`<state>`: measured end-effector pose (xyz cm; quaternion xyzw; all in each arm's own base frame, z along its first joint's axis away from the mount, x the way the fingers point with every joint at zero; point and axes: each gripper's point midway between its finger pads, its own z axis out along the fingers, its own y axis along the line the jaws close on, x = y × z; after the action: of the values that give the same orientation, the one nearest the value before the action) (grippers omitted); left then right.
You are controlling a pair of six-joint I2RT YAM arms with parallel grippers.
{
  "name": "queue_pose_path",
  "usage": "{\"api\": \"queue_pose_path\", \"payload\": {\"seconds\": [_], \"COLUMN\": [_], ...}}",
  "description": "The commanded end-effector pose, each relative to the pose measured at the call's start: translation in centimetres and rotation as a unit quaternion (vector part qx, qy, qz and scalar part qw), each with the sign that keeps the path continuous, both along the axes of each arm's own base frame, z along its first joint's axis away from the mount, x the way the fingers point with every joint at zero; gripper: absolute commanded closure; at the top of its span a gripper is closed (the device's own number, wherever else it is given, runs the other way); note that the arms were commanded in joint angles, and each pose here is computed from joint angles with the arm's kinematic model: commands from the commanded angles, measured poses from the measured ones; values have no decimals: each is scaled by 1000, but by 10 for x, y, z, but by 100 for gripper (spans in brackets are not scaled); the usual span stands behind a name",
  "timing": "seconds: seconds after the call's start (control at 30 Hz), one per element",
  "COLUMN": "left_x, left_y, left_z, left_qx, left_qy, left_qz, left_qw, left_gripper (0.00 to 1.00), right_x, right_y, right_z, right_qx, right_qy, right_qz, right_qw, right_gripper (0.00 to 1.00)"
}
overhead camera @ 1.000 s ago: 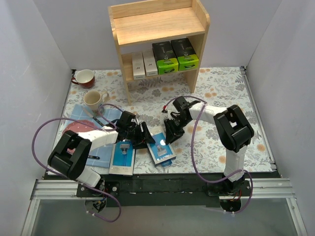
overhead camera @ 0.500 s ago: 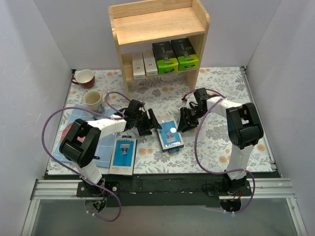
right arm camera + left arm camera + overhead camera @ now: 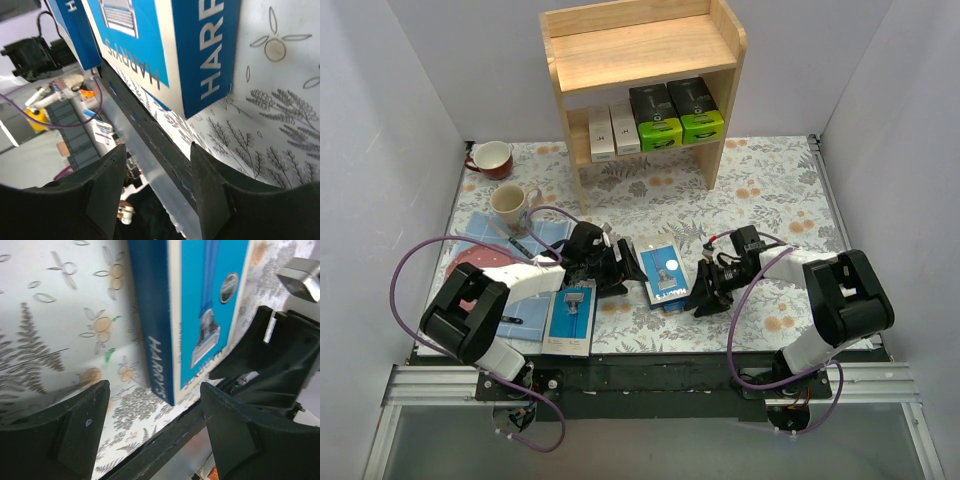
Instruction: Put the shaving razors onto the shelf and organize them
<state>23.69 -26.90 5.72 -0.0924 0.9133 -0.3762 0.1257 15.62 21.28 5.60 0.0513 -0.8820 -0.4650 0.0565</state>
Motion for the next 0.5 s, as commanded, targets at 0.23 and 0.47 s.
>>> {"api": "queue_pose_path", "payload": {"seconds": [0.23,0.47], "left_x": [1,-1], "left_y": [-25,-25], "left_z": [3,-11], "left_qx": [-42,-39], "left_qy": [17,43], "left_qz": [5,18], "left_qw": [999,998], "left_gripper": [28,28], "right_x": [34,24], "right_y": [22,19], "right_z": [-8,-22], "right_qx": [36,-2], "right_qy": [3,25], "right_qz": [-59,-60], "right_qw": [998,998], "right_gripper": [44,48]}}
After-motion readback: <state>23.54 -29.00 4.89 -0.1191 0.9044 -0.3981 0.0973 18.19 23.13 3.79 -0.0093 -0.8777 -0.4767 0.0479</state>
